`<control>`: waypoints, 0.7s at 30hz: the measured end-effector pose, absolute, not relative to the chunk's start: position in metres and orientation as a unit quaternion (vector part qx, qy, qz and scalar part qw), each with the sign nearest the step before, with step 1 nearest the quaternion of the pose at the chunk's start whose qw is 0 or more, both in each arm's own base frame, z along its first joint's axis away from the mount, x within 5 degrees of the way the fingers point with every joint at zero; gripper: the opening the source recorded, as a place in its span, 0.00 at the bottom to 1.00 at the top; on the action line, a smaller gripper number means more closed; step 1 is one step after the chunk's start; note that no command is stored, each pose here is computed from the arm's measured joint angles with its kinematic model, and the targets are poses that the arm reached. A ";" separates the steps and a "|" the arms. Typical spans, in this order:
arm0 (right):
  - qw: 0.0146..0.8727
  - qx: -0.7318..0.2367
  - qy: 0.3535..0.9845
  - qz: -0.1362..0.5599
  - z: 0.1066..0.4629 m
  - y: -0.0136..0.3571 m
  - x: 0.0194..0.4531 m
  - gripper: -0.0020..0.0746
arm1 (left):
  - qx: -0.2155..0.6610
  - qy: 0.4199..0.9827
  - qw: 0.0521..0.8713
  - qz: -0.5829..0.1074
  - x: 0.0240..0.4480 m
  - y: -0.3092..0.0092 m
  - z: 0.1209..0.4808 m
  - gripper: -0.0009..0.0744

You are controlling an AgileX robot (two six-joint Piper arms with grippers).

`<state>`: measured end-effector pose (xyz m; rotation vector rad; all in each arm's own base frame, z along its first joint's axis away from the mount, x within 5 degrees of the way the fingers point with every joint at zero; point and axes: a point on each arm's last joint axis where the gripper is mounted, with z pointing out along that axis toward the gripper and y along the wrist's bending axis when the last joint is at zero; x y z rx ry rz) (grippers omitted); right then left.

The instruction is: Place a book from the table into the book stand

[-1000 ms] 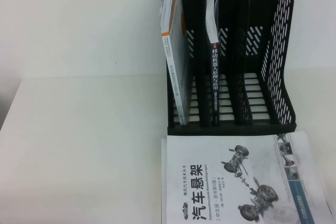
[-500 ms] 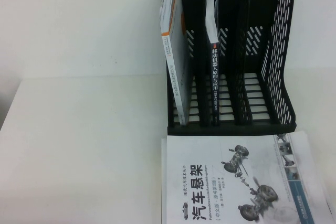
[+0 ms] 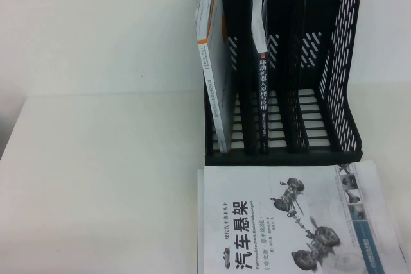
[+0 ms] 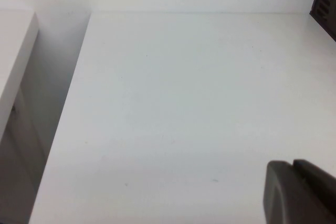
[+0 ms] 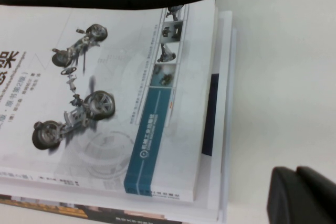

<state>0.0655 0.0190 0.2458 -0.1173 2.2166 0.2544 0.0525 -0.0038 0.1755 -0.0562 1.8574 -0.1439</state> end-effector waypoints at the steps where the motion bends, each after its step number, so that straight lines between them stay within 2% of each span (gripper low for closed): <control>1: 0.438 -0.047 0.892 0.102 0.246 0.019 0.066 0.02 | -0.024 0.800 0.596 -0.062 0.053 -0.004 0.176 0.01; 15: 0.443 -0.048 0.889 0.103 0.244 0.019 0.066 0.02 | -0.024 0.800 0.596 -0.062 0.052 -0.004 0.175 0.01; 21: 0.534 -0.008 0.842 0.075 0.230 0.009 0.065 0.02 | -0.025 0.800 0.596 -0.063 0.052 -0.004 0.175 0.01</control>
